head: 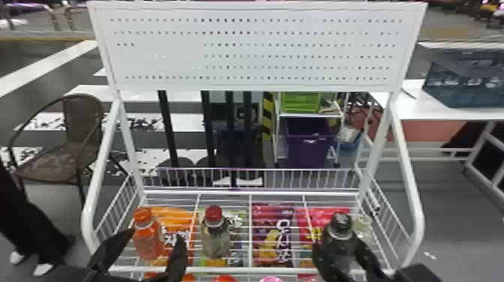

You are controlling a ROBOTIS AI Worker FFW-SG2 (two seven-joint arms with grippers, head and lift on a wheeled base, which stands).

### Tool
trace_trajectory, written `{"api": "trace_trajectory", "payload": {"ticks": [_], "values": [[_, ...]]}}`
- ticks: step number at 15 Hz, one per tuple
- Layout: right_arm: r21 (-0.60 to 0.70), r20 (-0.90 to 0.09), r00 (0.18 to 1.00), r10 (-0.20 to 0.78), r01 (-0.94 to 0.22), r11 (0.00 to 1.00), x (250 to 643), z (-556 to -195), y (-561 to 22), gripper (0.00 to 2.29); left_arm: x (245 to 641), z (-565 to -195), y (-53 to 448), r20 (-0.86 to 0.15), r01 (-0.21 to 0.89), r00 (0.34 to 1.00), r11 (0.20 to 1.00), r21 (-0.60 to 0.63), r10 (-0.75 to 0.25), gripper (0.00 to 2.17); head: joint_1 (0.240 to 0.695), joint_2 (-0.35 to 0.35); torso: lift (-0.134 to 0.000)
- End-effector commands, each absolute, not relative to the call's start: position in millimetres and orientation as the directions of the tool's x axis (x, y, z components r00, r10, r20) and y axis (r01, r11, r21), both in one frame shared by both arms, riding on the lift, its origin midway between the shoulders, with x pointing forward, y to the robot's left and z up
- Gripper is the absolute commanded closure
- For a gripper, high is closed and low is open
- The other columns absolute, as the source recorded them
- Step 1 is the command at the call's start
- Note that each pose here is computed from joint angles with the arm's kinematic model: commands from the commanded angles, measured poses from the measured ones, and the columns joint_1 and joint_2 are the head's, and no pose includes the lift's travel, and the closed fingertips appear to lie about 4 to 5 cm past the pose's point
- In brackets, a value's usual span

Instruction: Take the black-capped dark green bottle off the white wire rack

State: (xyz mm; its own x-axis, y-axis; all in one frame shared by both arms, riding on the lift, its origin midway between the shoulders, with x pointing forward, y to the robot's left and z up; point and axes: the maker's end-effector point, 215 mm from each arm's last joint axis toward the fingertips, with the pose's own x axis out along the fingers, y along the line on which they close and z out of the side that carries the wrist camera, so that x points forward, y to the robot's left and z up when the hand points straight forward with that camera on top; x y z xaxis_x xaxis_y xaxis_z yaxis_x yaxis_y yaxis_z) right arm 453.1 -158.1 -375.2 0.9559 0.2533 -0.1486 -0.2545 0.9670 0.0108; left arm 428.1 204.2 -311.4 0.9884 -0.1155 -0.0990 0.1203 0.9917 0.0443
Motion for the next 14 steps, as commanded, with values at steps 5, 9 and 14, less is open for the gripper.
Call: {"api": "trace_trajectory", "payload": {"ticks": [5, 9, 14], "values": [[0.000, 0.004, 0.988, 0.152, -0.152, 0.988, 381, -314, -228, 1.39, 430, -313, 202, -0.095, 0.123, 0.988, 0.992, 0.042, -0.118, 0.14, 0.499, 0.000, 0.000], [-0.006, 0.040, 0.996, 0.084, -0.084, 0.996, 355, -297, -271, 1.39, 432, -314, 203, -0.091, 0.121, 0.989, 0.992, 0.040, -0.117, 0.14, 0.499, 0.000, 0.000], [-0.002, 0.053, 0.996, 0.068, -0.068, 0.998, 352, -289, -287, 1.39, 432, -309, 203, -0.081, 0.119, 0.990, 0.992, 0.037, -0.116, 0.14, 0.499, 0.000, 0.000]]}}
